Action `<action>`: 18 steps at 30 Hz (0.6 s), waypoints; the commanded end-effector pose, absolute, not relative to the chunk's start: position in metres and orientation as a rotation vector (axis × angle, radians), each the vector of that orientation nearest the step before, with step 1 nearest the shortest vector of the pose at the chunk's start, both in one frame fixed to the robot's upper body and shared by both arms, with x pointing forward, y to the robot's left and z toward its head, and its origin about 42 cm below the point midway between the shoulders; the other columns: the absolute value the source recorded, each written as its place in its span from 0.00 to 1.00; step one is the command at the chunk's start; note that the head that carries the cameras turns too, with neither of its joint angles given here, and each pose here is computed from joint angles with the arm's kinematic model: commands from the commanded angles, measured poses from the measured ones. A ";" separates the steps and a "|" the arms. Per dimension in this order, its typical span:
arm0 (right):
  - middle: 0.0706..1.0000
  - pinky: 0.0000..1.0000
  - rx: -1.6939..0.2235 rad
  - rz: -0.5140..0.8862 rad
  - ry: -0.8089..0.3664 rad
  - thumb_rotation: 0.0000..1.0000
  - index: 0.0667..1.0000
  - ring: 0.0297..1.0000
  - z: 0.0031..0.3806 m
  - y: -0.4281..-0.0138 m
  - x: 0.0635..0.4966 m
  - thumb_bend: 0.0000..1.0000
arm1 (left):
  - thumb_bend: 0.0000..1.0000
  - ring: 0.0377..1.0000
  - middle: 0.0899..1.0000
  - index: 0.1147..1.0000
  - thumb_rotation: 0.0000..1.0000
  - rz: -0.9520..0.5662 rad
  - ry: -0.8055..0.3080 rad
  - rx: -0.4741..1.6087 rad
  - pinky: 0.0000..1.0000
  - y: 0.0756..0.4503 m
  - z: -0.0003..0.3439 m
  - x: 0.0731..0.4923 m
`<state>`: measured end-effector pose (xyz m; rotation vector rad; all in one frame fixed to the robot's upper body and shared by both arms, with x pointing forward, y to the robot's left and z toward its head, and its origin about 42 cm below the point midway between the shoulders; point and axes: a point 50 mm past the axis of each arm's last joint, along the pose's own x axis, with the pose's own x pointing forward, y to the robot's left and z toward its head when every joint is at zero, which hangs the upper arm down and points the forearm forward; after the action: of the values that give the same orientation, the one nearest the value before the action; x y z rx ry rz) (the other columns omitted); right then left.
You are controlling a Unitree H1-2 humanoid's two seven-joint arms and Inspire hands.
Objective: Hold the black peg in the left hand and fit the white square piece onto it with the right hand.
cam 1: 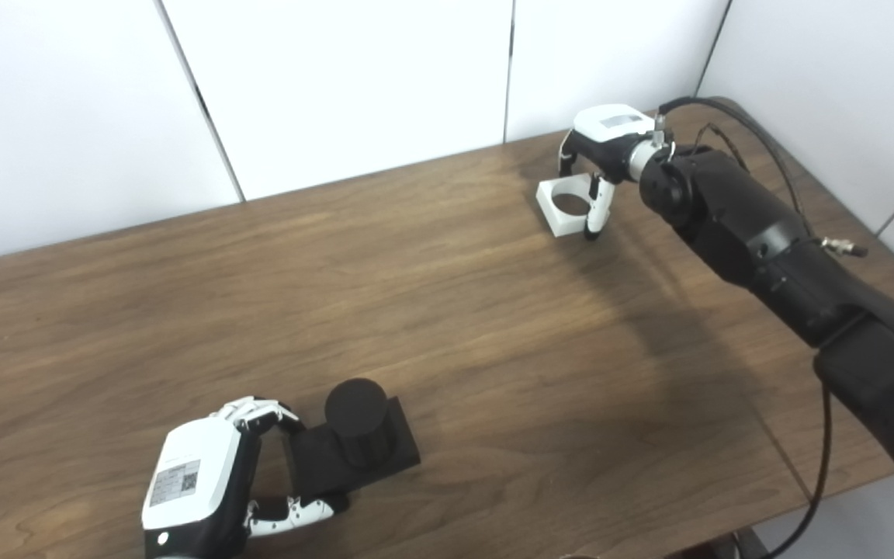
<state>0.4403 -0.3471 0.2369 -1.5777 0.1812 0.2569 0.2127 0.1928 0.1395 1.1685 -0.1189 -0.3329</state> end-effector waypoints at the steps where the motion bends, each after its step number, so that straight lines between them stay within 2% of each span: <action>1: 0.77 0.99 -1.620 0.206 0.044 0.13 0.45 0.91 0.293 -0.340 0.441 0.52 | 0.52 0.81 0.71 0.42 0.05 -0.401 0.011 1.165 0.74 0.191 0.120 0.204; 10: 0.75 1.00 -1.696 0.403 -0.246 0.13 0.45 0.89 0.349 -0.264 0.385 0.52 | 0.51 0.81 0.72 0.42 0.05 -0.408 0.016 1.185 0.75 0.175 0.116 0.205; 18: 0.74 0.97 -1.719 0.550 -0.374 0.13 0.45 0.87 0.368 -0.224 0.350 0.52 | 0.52 0.81 0.72 0.42 0.05 -0.402 0.033 1.166 0.74 0.163 0.115 0.206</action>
<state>0.3531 -0.2290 0.3416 -1.6820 -0.2759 0.5947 0.2141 0.1697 0.1391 1.1720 -0.0856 -0.2843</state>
